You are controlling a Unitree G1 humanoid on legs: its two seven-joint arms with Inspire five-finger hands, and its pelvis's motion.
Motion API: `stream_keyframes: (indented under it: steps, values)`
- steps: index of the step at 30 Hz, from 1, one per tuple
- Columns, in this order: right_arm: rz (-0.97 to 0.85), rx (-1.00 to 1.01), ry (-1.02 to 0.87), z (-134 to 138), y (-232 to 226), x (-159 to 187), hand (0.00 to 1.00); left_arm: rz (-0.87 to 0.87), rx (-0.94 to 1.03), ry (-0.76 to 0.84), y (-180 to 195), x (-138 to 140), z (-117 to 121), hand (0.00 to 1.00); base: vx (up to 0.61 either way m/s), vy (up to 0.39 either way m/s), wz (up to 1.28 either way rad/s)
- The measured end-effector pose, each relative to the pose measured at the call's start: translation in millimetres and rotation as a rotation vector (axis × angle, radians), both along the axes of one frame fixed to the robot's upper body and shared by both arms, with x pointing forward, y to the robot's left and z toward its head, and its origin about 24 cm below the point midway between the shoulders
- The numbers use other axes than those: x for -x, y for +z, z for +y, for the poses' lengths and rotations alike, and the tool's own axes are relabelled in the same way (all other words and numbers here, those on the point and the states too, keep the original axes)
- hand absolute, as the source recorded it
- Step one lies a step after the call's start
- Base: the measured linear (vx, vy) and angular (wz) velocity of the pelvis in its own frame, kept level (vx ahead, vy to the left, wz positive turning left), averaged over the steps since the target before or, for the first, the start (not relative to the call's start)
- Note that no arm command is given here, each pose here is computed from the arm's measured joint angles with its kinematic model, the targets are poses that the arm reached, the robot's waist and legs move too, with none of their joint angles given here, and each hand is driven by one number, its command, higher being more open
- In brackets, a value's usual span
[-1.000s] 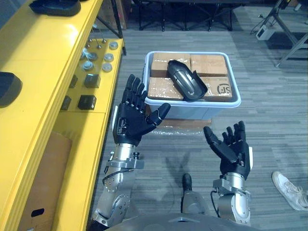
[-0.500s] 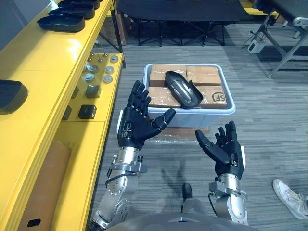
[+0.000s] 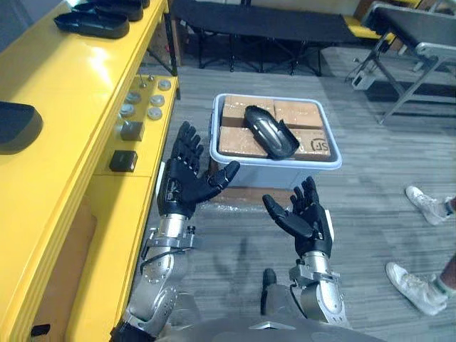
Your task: Walk over and take three plastic housings, then place them on the shelf
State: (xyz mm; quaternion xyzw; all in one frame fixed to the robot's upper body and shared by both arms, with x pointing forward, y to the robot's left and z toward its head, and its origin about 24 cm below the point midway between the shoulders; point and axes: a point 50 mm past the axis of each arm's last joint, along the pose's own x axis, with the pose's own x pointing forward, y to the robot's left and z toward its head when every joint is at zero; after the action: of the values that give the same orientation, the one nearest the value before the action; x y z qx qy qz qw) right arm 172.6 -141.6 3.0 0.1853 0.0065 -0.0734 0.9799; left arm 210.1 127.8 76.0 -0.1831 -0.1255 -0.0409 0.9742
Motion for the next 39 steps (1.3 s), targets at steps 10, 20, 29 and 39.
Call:
stream_keyframes:
  steps: [10, 20, 29, 39]
  values:
    - [-0.003, 0.066, 0.038, -21, 1, 0, 1.00, 0.144, 0.074, -0.090, -31, -4, -22, 1.00, 0.16, -0.164, 0.58]
    - [-0.126, 0.178, -0.154, -59, 33, -41, 1.00, 0.129, 0.079, -0.203, -31, 0, -28, 1.00, 0.06, 0.058, 0.31]
    - [0.020, 0.042, -0.126, -27, -4, -6, 1.00, 0.079, 0.096, -0.179, -13, 0, -34, 1.00, -0.03, 0.060, -0.13]
    - [0.116, 0.056, -0.067, -31, -22, 5, 1.00, 0.132, 0.052, -0.014, -26, -1, -5, 1.00, 0.01, -0.002, -0.17]
